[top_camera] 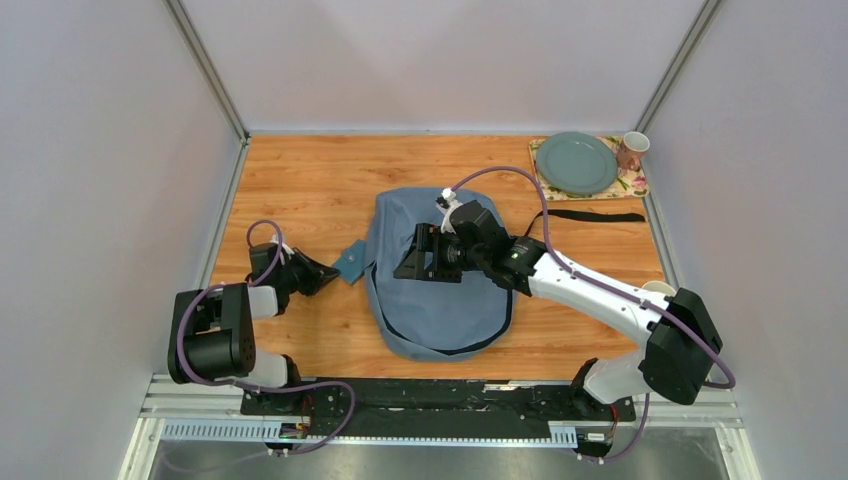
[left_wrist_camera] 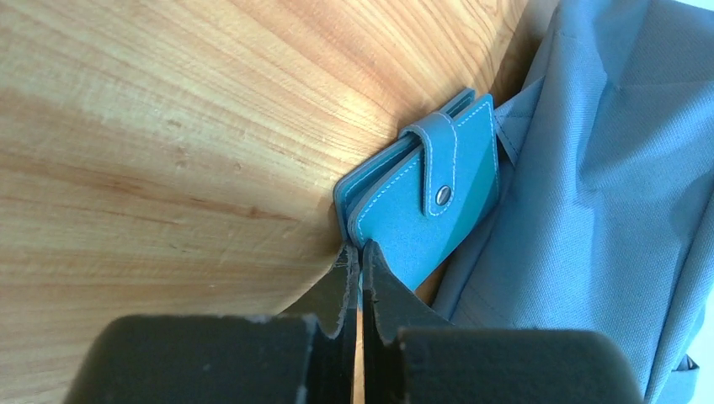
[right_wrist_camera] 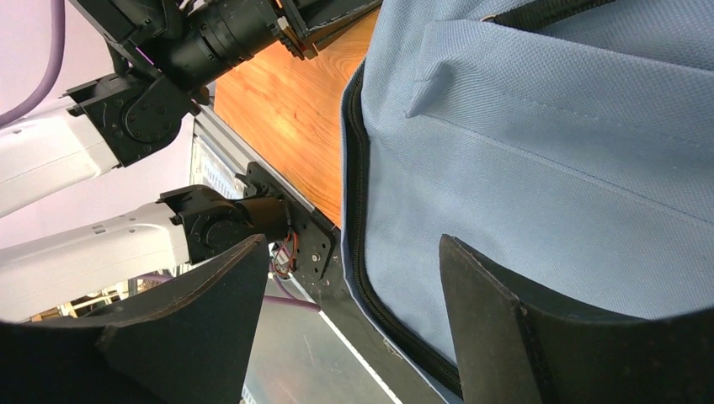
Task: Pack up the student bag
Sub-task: Pick up the personal item from the center of the board.
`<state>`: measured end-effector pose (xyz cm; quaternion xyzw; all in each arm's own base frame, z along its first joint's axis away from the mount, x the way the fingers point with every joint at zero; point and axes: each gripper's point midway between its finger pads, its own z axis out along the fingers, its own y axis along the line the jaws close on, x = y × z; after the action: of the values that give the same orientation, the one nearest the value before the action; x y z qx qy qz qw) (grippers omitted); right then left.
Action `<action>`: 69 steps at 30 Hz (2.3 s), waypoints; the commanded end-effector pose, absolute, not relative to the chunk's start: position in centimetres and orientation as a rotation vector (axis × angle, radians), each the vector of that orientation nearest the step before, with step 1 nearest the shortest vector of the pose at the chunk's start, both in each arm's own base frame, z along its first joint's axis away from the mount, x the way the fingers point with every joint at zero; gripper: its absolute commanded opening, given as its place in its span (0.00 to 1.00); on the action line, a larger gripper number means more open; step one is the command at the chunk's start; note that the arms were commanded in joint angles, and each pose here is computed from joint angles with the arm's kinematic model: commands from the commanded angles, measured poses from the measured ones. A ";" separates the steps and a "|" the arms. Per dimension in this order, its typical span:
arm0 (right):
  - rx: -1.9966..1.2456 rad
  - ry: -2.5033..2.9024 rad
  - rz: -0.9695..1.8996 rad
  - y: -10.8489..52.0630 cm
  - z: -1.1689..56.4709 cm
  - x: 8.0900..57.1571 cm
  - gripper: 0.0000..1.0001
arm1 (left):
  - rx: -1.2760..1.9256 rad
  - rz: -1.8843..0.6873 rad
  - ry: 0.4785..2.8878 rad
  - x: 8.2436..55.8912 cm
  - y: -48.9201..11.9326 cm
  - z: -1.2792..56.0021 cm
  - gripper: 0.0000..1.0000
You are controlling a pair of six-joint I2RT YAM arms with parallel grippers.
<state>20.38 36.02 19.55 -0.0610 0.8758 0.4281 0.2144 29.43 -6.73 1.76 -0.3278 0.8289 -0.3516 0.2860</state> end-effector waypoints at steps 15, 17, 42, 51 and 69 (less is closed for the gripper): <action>-0.206 2.403 1.182 36.2 20.4 20.6 0.76 | -0.609 -0.859 2.075 30.6 -6.1 9.1 0.00; -0.204 2.402 1.187 36.2 20.4 20.6 0.76 | -0.597 -0.877 2.057 30.6 -6.1 10.2 0.00; -0.146 2.158 1.274 34.7 26.7 23.2 0.79 | -0.050 -1.339 1.586 26.9 -11.1 29.9 0.00; 0.042 1.932 1.612 37.2 29.3 23.5 0.78 | -0.097 -1.473 1.485 26.1 -13.4 30.8 0.00; 0.171 1.793 1.724 39.0 30.5 25.6 0.77 | -0.183 -1.615 1.338 24.4 -14.2 32.0 0.00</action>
<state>24.82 38.58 28.80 0.0519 0.7096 0.6348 0.3012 25.67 -14.14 29.42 -0.0973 0.5968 -0.6440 0.4687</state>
